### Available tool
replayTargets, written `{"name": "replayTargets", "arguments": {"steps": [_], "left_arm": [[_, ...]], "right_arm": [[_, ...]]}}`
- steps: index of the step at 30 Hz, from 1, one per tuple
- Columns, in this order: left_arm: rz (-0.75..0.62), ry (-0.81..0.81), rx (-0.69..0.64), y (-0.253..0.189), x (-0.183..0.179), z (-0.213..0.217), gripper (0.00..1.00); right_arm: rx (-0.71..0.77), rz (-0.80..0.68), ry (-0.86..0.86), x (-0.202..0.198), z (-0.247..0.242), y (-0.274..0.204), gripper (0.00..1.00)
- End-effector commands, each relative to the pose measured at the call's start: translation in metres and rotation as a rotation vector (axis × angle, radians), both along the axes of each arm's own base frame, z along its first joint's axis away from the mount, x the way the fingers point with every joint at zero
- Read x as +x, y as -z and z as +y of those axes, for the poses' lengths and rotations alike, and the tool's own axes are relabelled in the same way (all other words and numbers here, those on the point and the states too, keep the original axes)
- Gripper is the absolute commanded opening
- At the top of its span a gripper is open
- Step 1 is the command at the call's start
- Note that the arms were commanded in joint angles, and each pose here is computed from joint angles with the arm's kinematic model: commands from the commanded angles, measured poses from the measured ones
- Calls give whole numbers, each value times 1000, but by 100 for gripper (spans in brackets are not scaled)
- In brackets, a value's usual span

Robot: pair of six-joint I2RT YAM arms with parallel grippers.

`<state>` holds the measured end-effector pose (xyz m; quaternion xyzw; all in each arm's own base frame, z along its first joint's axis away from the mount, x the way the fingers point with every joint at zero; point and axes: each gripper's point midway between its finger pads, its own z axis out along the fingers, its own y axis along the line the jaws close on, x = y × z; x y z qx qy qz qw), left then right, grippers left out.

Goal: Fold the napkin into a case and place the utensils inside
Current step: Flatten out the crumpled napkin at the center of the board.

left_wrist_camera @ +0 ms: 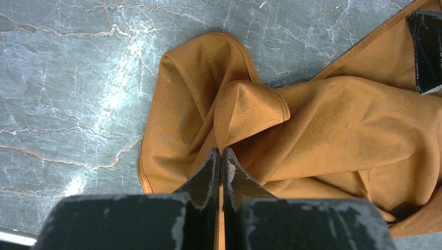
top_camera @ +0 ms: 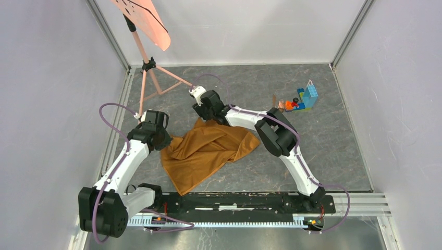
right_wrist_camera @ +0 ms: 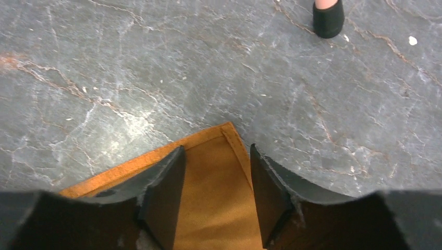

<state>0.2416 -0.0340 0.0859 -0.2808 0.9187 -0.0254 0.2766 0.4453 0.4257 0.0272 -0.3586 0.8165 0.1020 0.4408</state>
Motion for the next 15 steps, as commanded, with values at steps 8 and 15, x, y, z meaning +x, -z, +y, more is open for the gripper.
{"name": "replayTargets", "arguments": {"steps": [8, 15], "left_arm": [[-75, 9, 19, -18, 20, 2, 2], [-107, 33, 33, -30, 28, 2, 2]], "right_arm": [[92, 70, 78, 2, -28, 18, 1], [125, -62, 148, 8, -51, -50, 0]]}}
